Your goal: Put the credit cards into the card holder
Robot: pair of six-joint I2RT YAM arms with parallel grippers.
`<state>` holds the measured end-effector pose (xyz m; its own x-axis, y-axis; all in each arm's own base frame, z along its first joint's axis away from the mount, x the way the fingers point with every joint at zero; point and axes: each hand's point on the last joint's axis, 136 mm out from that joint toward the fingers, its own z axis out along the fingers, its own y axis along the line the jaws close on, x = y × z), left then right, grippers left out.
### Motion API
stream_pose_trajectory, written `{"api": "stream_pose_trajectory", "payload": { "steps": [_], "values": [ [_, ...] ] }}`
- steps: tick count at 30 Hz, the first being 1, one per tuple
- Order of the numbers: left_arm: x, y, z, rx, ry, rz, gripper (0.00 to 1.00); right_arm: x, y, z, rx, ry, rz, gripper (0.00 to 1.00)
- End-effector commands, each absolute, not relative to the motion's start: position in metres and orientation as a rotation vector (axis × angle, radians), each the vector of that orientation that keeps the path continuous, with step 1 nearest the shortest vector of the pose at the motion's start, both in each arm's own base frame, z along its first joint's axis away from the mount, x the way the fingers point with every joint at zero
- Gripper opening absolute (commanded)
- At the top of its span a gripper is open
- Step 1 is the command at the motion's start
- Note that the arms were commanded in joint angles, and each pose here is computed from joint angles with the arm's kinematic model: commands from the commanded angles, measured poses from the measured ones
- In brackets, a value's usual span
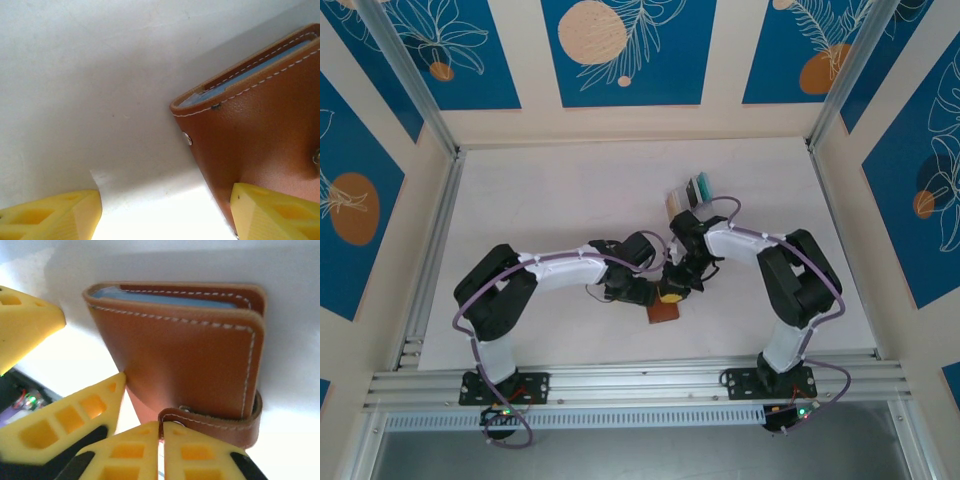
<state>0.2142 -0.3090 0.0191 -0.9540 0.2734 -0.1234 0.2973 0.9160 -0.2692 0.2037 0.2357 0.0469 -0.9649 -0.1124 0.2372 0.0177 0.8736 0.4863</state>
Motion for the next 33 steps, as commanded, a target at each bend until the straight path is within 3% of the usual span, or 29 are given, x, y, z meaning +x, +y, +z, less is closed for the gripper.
{"api": "stream_pose_trajectory", "payload": {
  "steps": [1,6,8,11,18,22,31,33],
  "values": [
    [0.214,-0.328,-0.020,0.470,2.984,-0.535,0.69,0.213,0.215,0.067,0.096,-2.952,-0.536,0.16],
    [0.214,-0.326,-0.023,0.475,2.991,-0.506,0.65,0.215,0.195,0.075,0.104,-3.037,-0.310,0.18],
    [0.215,-0.326,-0.023,0.479,2.987,-0.503,0.65,0.213,0.197,0.076,0.125,-3.042,-0.299,0.32],
    [0.215,-0.327,-0.023,0.479,2.985,-0.506,0.65,0.209,0.209,0.077,0.185,-3.037,-0.315,0.40],
    [0.214,-0.327,-0.022,0.469,2.984,-0.515,0.63,0.202,0.233,0.066,0.278,-3.017,-0.273,0.45],
    [0.214,-0.327,-0.021,0.468,2.983,-0.520,0.63,0.204,0.222,0.054,0.259,-3.026,-0.136,0.42],
    [0.215,-0.327,-0.022,0.468,2.982,-0.513,0.62,0.203,0.204,0.055,0.235,-3.048,0.000,0.15],
    [0.215,-0.327,-0.024,0.468,2.986,-0.511,0.62,0.203,0.203,0.059,0.221,-3.057,-0.019,0.15]
  ]
}}
